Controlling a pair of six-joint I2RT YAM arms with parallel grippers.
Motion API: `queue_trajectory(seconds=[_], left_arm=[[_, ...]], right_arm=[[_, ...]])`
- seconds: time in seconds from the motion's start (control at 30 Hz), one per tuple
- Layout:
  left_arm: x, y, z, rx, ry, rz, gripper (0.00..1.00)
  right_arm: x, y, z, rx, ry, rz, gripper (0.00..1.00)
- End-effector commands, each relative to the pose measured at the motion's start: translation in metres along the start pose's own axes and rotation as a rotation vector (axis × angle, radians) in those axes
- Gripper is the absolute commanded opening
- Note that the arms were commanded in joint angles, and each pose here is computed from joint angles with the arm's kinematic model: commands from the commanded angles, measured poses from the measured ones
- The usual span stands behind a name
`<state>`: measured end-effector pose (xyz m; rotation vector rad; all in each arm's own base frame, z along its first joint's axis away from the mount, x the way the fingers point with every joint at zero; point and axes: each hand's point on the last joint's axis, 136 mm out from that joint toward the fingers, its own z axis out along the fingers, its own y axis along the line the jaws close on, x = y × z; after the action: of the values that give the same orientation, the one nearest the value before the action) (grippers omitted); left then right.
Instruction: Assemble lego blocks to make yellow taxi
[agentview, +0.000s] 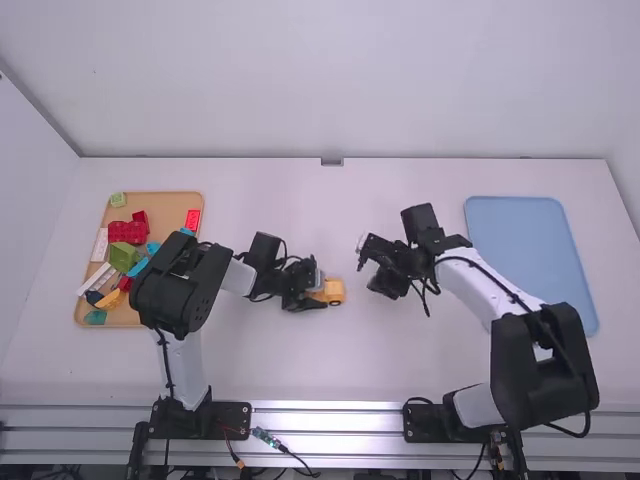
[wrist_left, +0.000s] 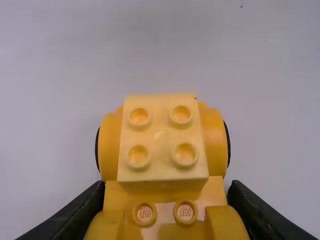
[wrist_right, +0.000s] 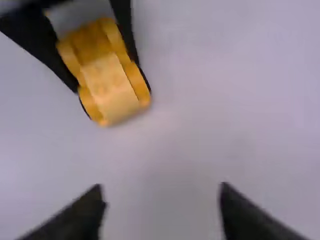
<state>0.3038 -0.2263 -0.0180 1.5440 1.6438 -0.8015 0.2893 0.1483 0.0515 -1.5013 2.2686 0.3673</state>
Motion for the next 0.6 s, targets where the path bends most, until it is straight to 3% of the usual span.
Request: queue_trajectory(seconds=[0.0, 0.1, 0.23, 0.37, 0.57], left_arm=[[0.021, 0.001, 0.001, -0.032, 0.081, -0.078, 0.63], [0.026, 0.002, 0.001, -0.042, 0.103, -0.095, 0.71], [0.026, -0.002, 0.000, -0.029, 0.104, -0.109, 0.98], [0.024, -0.004, -0.003, -0.012, 0.120, -0.137, 0.99], [0.019, 0.006, -0.021, 0.007, 0.276, -0.209, 0.99]], right_arm=[[0.024, -0.022, -0.009, 0.148, 0.159, 0.109, 0.99], [0.029, -0.022, -0.009, 0.158, 0.183, 0.149, 0.99], [0.029, -0.022, -0.007, 0.160, 0.172, 0.165, 0.99], [0.027, -0.024, -0.005, 0.172, 0.156, 0.164, 0.99], [0.019, -0.027, -0.003, 0.176, 0.116, 0.153, 0.99]])
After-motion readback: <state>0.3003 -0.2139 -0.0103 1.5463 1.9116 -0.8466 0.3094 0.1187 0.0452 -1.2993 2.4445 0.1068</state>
